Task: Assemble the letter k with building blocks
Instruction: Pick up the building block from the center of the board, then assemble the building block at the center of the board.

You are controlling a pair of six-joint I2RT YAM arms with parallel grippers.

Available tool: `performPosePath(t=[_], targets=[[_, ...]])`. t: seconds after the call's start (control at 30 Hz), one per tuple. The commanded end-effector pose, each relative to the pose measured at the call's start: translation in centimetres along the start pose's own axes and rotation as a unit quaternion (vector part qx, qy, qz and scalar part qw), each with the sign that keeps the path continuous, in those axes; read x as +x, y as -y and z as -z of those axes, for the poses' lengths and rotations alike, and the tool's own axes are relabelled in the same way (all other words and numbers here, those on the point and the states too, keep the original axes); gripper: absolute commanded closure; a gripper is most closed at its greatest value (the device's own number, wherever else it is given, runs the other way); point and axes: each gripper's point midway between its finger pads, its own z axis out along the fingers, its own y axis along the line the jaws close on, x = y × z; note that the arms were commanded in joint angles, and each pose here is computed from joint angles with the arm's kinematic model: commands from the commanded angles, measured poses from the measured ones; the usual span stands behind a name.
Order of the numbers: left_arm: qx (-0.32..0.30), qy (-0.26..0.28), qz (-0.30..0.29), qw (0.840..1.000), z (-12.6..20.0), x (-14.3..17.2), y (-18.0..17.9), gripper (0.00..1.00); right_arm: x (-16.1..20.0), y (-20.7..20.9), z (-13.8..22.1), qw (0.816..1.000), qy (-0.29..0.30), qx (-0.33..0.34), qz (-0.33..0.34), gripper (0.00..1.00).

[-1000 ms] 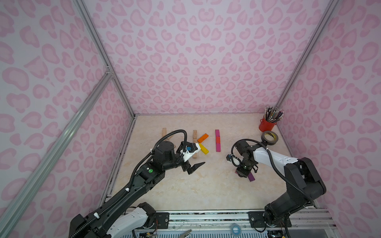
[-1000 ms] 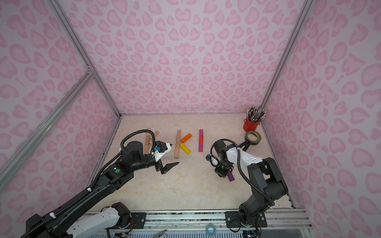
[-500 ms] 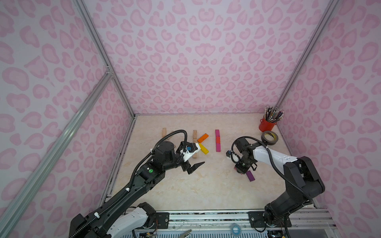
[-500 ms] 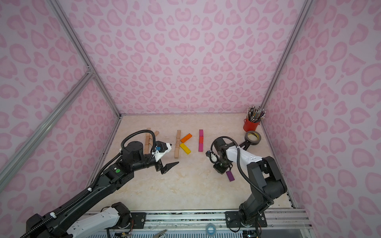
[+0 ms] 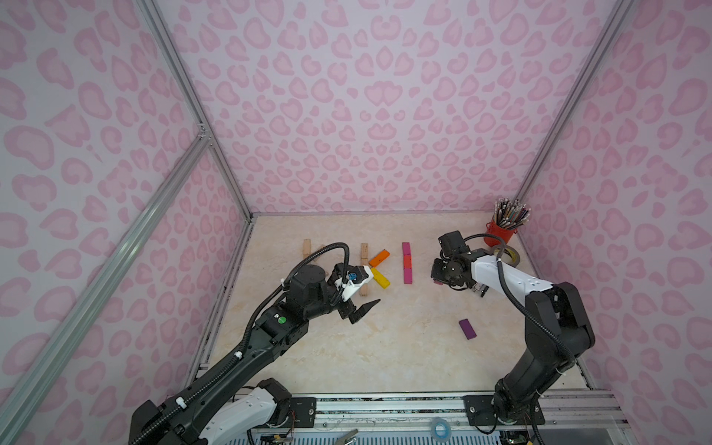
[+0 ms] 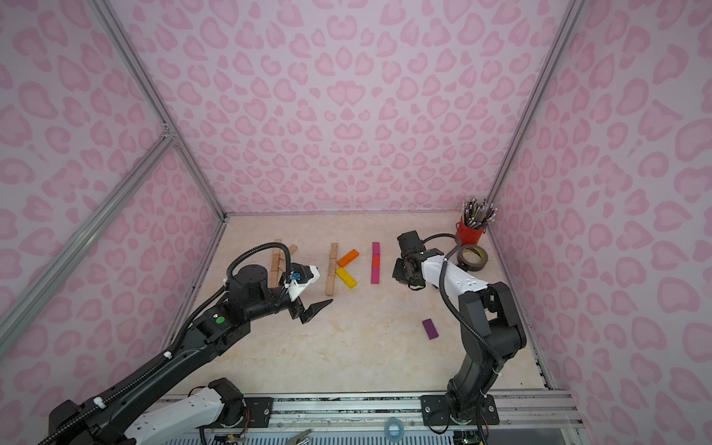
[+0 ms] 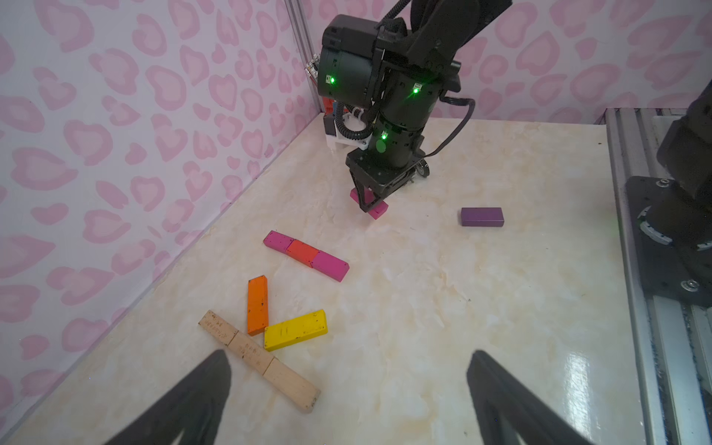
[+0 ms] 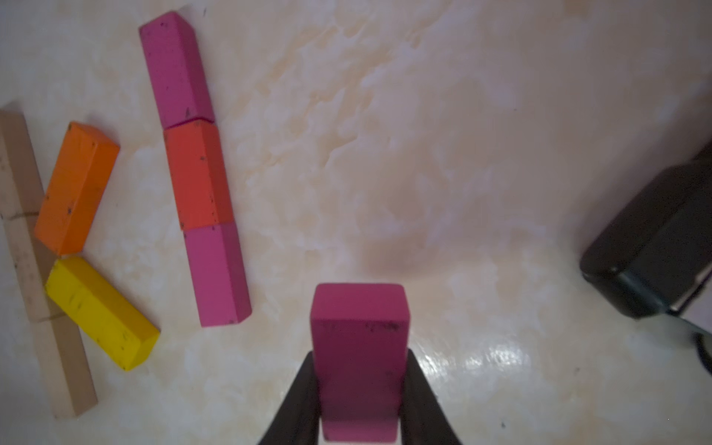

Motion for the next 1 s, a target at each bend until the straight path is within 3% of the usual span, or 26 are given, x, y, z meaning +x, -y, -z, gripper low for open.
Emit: performPosePath(t=[0.0, 0.17, 0.3, 0.43, 0.63, 0.97], targets=[[-0.014, 0.008, -0.004, 1.000, 0.1, -0.3, -0.5, 0.02, -2.2, -0.7, -1.2, 0.990, 0.036, -0.001, -0.138, 0.88], [-0.014, 0.004, -0.004, 1.000, 0.0, -0.1, -0.5, 0.02, -2.7, -1.4, -4.1, 0.976, 0.016, 0.023, -0.215, 0.89], [-0.024, 0.002, -0.003, 1.000, 0.0, 0.0, -0.8, 0.02, -2.9, -2.4, -5.9, 0.975, 0.000, 0.025, -0.221, 0.88], [-0.068, 0.004, 0.043, 0.997, -0.1, 0.1, -2.9, 0.01, -3.3, -2.7, -6.7, 0.976, -0.007, 0.041, -0.214, 0.88], [-0.042, 0.027, 0.100, 0.994, -0.4, -0.4, -4.0, 0.01, -2.8, -2.8, -8.1, 0.970, -0.041, 0.070, -0.228, 0.88], [-0.023, 0.013, 0.085, 0.996, -0.8, 0.2, -3.6, 0.01, -3.6, -3.7, -9.1, 0.966, -0.044, 0.069, -0.245, 0.83]])
